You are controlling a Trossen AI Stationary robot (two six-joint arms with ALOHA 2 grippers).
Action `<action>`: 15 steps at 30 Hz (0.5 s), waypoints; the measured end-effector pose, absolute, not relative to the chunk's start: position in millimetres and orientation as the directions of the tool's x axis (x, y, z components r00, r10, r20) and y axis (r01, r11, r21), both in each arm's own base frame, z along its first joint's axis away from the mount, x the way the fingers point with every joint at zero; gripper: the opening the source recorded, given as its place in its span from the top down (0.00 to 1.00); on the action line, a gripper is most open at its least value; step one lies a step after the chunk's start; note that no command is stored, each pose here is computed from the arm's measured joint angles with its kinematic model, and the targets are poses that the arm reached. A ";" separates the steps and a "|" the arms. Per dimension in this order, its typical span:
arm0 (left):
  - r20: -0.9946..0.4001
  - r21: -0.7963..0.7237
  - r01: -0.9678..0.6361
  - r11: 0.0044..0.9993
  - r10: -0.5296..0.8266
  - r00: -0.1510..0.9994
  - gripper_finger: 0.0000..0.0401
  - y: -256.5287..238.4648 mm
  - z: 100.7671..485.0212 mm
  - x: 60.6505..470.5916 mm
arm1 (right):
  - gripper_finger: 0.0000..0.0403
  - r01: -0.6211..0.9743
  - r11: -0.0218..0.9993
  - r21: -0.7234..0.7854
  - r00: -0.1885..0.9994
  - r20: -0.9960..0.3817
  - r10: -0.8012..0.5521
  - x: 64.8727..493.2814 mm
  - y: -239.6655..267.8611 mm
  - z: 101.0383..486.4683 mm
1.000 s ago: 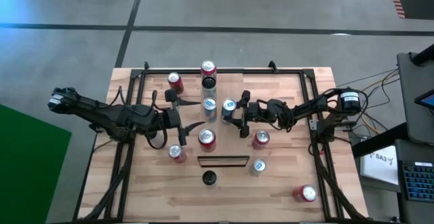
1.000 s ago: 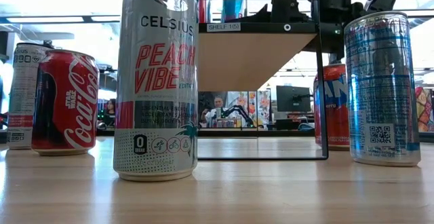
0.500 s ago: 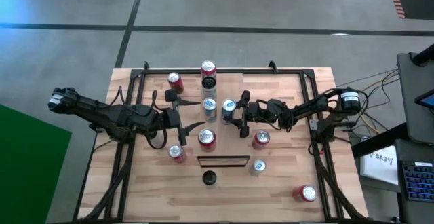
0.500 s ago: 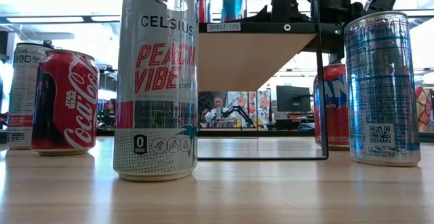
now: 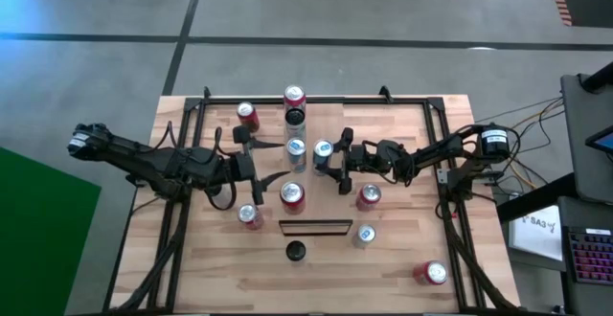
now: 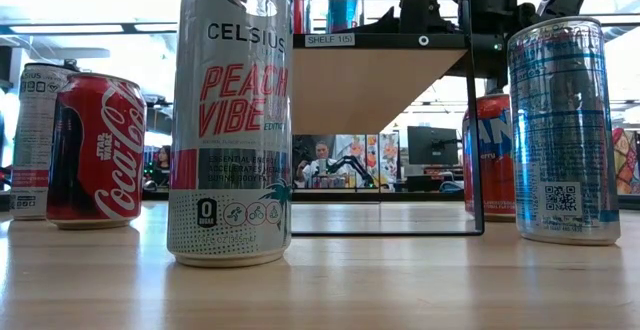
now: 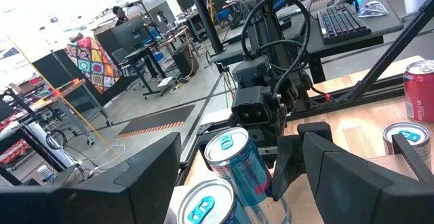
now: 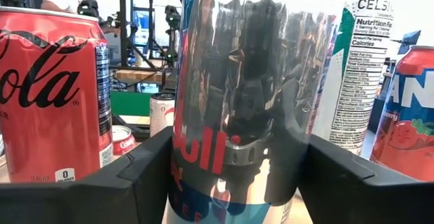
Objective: Place canned beverage on shelf
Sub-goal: Put the left blue soda can on the shelf aligned with the other blue soda can
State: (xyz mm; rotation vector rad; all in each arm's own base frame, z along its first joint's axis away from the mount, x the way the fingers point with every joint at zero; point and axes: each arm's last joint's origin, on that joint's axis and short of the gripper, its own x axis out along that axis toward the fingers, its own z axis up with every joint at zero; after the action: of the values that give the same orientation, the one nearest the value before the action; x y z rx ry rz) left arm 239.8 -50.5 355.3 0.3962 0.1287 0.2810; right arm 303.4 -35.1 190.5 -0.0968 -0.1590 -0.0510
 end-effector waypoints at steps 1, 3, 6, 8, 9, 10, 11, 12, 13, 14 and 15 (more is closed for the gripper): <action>-0.069 0.397 -0.244 0.884 0.294 0.953 0.31 -50.5 355.3 239.8 | 0.37 0.058 0.994 -0.091 0.986 0.160 -0.043 303.4 -35.1 190.5; -0.069 0.397 -0.244 0.884 0.294 0.953 0.31 -50.5 355.3 239.8 | 0.36 0.059 0.994 -0.091 0.986 0.160 -0.043 303.4 -35.1 190.5; -0.069 0.397 -0.244 0.884 0.294 0.953 0.31 -50.5 355.3 239.8 | 0.35 0.059 0.994 -0.091 0.986 0.160 -0.043 303.4 -35.1 190.5; -0.069 0.397 -0.245 0.885 0.294 0.953 0.31 -50.5 355.4 239.8 | 0.35 0.058 0.994 -0.090 0.986 0.160 -0.043 303.4 -35.1 190.5; -0.069 0.397 -0.244 0.884 0.294 0.953 0.31 -50.5 355.3 239.8 | 0.35 0.058 0.995 -0.084 0.986 0.160 -0.044 303.4 -35.3 190.5; -0.069 0.397 -0.245 0.885 0.294 0.953 0.31 -50.5 355.4 239.8 | 0.34 0.058 0.995 -0.078 0.986 0.161 -0.045 303.3 -35.3 190.7; -0.069 0.397 -0.244 0.884 0.294 0.953 0.31 -50.5 355.3 239.8 | 0.34 0.058 0.996 -0.072 0.986 0.161 -0.046 303.3 -35.4 190.7; -0.069 0.397 -0.244 0.884 0.294 0.953 0.31 -50.5 355.3 239.8 | 0.34 0.057 0.996 -0.068 0.986 0.161 -0.046 303.3 -35.4 190.7; -0.069 0.397 -0.244 0.884 0.294 0.953 0.31 -50.5 355.3 239.8 | 0.34 0.057 0.996 -0.065 0.986 0.161 -0.046 303.3 -35.4 190.8; -0.069 0.397 -0.244 0.884 0.294 0.953 0.31 -50.5 355.3 239.8 | 0.33 0.057 0.996 -0.065 0.986 0.161 -0.046 303.3 -35.4 190.8; -0.069 0.397 -0.244 0.885 0.294 0.953 0.31 -50.5 355.3 239.8 | 0.33 0.057 0.996 -0.064 0.986 0.161 -0.046 303.3 -35.4 190.8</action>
State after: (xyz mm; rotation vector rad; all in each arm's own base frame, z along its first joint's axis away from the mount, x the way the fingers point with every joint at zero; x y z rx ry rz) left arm 239.8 -50.5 355.3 0.3959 0.1286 0.2810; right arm 303.3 -35.4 190.8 -0.0689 -0.1604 -0.0518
